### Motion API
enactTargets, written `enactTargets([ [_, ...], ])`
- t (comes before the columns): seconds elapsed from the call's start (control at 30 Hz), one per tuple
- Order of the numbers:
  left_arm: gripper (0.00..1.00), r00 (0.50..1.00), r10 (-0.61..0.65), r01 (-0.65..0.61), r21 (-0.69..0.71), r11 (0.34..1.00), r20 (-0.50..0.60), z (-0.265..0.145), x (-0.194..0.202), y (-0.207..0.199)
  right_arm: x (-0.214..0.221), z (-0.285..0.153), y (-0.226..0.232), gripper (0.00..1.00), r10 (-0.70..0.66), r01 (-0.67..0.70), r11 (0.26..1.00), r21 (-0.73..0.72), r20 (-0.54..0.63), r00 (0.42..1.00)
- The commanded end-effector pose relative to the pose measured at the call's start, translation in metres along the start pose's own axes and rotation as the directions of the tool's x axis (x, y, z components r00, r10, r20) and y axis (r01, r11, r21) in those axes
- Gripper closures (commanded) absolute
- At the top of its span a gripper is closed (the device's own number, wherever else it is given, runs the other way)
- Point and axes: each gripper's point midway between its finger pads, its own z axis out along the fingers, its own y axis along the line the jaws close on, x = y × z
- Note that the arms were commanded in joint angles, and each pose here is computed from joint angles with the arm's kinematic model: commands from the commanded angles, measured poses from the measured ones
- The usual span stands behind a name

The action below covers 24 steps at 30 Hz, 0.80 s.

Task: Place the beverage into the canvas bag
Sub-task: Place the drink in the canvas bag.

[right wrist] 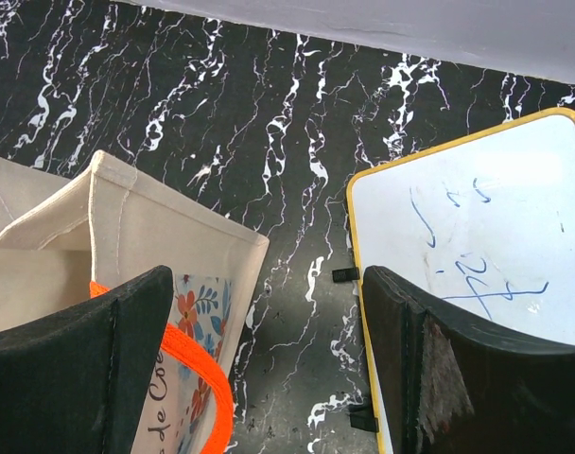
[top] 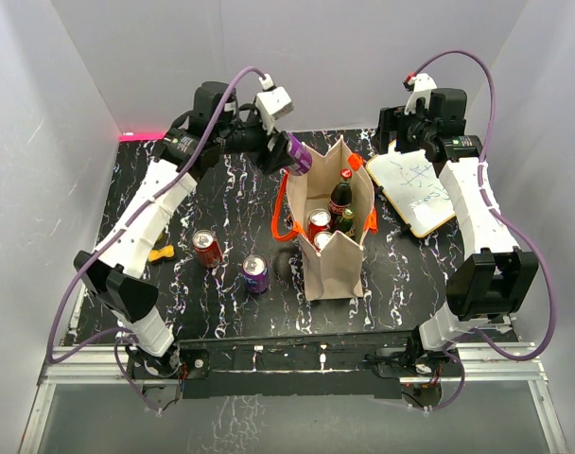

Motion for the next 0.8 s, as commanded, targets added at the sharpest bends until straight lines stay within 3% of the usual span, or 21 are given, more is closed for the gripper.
enactTargets([
  [0.0,1.00,0.985,0.121,-0.135,0.103,0.986,0.125,0.001,-0.043,-0.031,-0.026,-0.008,0.002,0.16,-0.033,0.034,0.999,-0.004,0.091,0.995],
  [0.5,1.00,0.996,0.082,-0.085,0.209,0.974,0.019,0.068,0.002,-0.038,-0.017,-0.034,0.003,0.15,-0.072,0.066,0.997,0.044,0.138,0.988],
  [0.77,1.00,0.989,0.148,-0.139,0.223,0.965,-0.022,0.096,0.029,-0.027,-0.017,-0.026,-0.005,0.15,-0.082,0.075,0.995,0.063,0.103,0.991],
])
